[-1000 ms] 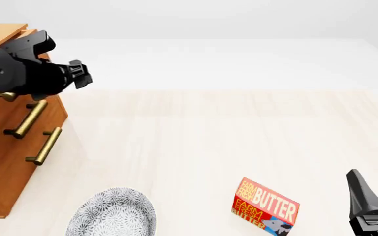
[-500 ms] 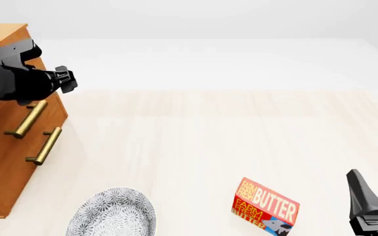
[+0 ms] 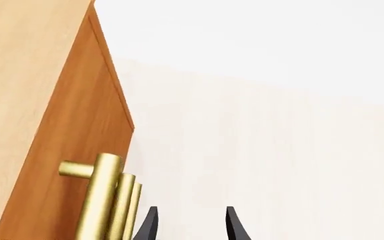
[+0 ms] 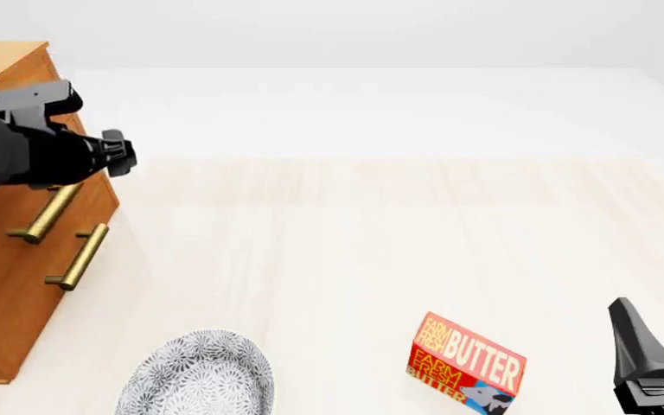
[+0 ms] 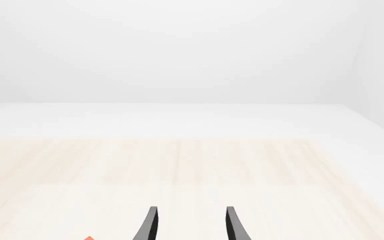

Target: Put the chocolate pudding in the top drawer of the cabinet and close it.

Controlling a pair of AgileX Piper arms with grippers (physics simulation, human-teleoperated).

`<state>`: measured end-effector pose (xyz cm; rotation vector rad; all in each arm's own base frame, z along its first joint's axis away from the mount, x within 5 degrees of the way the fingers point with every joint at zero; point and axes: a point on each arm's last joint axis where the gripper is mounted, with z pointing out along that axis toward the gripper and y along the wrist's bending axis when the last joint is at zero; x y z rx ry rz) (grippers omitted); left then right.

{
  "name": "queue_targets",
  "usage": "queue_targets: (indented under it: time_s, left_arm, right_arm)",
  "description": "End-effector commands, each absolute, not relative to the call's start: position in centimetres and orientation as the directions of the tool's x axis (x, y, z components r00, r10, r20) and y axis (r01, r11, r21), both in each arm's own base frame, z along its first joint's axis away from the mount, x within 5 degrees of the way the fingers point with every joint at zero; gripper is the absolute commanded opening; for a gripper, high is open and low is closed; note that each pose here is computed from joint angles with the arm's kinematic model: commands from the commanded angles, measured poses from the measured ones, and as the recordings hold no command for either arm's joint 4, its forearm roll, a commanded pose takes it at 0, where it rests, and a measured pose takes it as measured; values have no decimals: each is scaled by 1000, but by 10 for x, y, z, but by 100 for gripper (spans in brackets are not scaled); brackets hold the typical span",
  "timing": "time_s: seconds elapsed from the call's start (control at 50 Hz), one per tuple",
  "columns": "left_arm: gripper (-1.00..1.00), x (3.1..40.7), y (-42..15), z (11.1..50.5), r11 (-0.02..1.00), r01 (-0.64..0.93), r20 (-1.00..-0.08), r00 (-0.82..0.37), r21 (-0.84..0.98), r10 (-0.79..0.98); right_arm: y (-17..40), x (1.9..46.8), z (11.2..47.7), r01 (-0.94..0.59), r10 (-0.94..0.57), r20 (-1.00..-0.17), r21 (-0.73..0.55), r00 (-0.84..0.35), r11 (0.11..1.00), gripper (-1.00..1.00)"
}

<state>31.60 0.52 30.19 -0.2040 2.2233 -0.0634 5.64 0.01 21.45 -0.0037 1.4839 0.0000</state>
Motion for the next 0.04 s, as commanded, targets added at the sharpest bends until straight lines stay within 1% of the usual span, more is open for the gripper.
queue_targets:
  time_s: [0.02,0.04]
  left_arm:
    - [100,299,31,308,957,-232,-778,-564,-173,-277]
    - [100,297,30,310,957,-230,-780,-560,-178,-279]
  right_arm:
    - [0,56,214,-2,-2,-996,-3,87,1000,100]
    - [0,56,214,-2,-2,-996,-2,87,1000,100]
